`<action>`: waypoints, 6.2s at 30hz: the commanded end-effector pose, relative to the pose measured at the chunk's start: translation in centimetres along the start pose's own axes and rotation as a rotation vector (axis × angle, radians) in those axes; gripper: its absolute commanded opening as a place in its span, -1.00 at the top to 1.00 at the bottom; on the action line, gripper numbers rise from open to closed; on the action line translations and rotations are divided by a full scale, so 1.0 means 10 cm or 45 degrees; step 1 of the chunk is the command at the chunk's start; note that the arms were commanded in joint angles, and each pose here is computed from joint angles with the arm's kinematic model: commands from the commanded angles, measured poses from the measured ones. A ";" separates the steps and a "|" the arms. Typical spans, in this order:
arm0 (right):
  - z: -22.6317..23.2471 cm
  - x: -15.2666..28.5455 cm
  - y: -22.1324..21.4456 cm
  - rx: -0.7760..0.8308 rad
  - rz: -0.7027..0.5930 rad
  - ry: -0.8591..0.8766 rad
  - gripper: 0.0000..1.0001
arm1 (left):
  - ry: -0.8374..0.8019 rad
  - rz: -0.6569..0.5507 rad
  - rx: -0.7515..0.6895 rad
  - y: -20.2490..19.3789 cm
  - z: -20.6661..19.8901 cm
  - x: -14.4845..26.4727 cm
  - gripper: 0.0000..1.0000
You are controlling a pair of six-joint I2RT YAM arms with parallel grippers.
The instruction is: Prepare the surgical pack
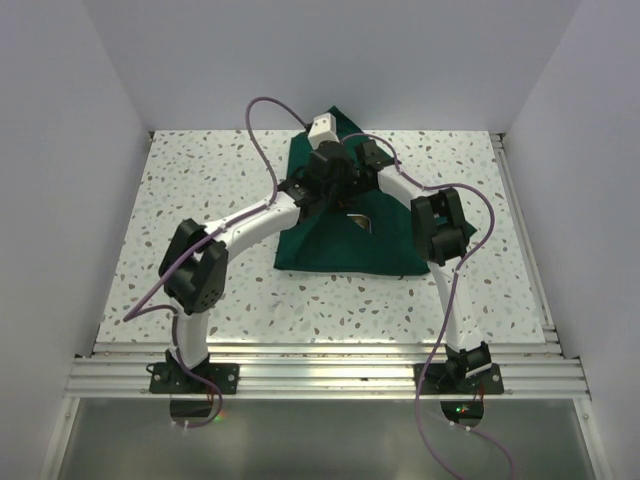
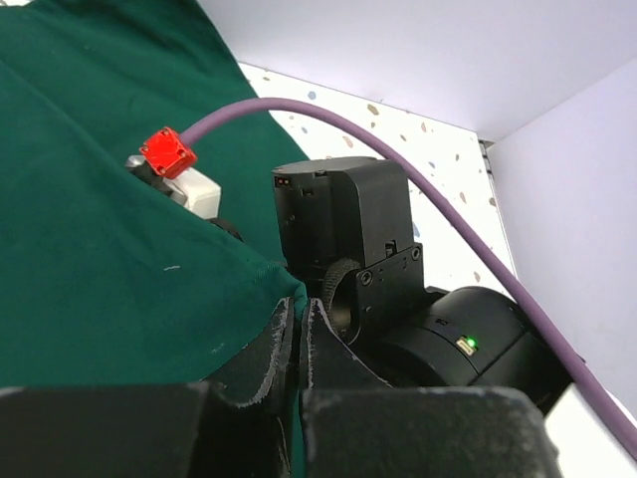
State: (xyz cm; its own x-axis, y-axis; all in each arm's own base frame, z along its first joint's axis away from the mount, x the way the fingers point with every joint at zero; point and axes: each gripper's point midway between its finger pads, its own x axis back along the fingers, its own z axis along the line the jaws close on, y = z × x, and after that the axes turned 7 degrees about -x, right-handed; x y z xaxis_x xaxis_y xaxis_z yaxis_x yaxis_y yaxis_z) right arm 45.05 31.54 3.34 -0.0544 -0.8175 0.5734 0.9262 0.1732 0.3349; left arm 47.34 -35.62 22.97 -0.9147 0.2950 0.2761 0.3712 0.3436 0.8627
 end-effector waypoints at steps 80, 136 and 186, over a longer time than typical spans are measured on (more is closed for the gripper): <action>-1.28 3.37 -0.53 -0.895 -1.016 -1.185 -0.16 | -0.204 0.117 -0.164 -0.23 0.17 0.57 -0.43; -2.20 3.40 -1.21 -1.252 -1.041 -1.569 1.00 | -0.294 0.286 -0.083 -1.47 1.06 1.51 -0.25; 1.82 0.60 0.91 -0.092 -0.857 -0.531 1.00 | -0.046 0.395 -0.116 -1.04 1.92 0.79 0.31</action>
State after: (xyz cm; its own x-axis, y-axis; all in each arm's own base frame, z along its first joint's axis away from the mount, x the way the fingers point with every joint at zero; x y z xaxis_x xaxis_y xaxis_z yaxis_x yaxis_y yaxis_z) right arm 46.36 34.11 19.05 -0.7069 -0.3346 0.6232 0.7067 -0.2987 0.6414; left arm 37.52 -18.92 6.04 -0.7159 0.3764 0.5881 0.6751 0.1580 0.7206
